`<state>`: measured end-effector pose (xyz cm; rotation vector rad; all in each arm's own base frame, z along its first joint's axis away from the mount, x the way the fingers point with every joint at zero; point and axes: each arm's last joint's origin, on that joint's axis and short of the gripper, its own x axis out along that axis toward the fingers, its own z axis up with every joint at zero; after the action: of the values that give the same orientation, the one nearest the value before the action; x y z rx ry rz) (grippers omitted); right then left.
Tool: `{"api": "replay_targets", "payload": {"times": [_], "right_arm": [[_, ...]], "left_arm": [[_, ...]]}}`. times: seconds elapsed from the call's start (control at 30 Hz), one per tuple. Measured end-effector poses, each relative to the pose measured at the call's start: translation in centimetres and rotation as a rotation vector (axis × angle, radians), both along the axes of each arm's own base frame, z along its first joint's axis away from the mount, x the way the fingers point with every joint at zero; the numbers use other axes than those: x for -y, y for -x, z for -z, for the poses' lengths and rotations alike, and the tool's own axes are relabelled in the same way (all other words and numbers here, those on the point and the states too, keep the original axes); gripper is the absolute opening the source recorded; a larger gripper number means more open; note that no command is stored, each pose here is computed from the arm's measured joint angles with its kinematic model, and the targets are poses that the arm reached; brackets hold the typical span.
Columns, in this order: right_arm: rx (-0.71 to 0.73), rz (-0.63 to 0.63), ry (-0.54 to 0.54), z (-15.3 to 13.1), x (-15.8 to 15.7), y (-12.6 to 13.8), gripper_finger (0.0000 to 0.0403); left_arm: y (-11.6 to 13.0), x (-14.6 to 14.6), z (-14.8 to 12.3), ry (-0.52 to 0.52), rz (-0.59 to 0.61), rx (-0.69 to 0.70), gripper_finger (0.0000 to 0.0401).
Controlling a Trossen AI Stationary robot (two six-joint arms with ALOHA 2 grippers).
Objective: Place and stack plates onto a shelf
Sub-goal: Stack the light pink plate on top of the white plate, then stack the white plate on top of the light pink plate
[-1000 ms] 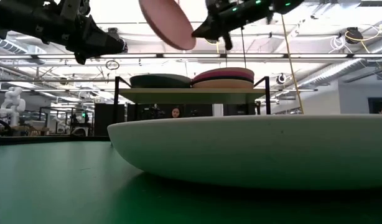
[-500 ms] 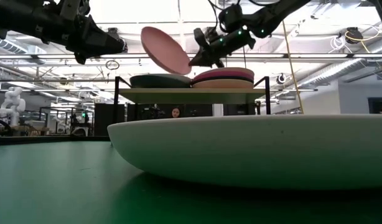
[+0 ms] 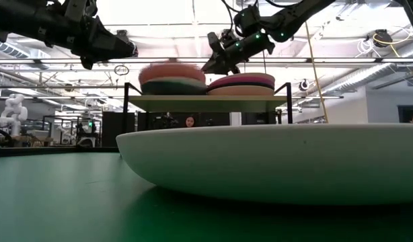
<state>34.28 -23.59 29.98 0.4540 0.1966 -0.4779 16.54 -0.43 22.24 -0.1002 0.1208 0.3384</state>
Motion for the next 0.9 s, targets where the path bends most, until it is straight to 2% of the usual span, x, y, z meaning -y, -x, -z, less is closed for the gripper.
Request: {"api": "replay_targets", "payload": {"times": [0.33, 0.47, 0.57, 0.67, 0.77, 0.9], "right_arm": [[-0.004, -0.026, 0.041, -0.5, -0.3, 0.2, 0.0063], [0.036, -0.129, 0.078, -2.3, -1.5, 0.5, 0.0063], [0.058, -0.222, 0.116, -4.1, -3.5, 0.9, 0.0063], [0.053, -0.304, 0.159, -5.2, -6.5, 1.4, 0.0063], [0.034, -0.396, 0.220, -5.0, -9.9, 2.1, 0.0063], [0.016, -0.490, 0.311, -4.4, -14.5, 3.8, 0.0064]], "left_arm": [[0.0, 0.0, 0.0, 0.000, 0.000, 0.000, 0.0083], [0.0, 0.0, 0.0, 0.000, 0.005, -0.001, 0.0083], [0.0, 0.1, 0.0, 0.013, 0.037, 0.001, 0.0083], [-0.1, 0.3, -0.2, 0.104, 0.089, 0.048, 0.0083], [-0.2, 0.6, -0.5, 0.146, 0.170, 0.081, 0.0083], [-0.2, 1.0, -0.3, 0.148, 0.194, 0.060, 0.0083]]}}
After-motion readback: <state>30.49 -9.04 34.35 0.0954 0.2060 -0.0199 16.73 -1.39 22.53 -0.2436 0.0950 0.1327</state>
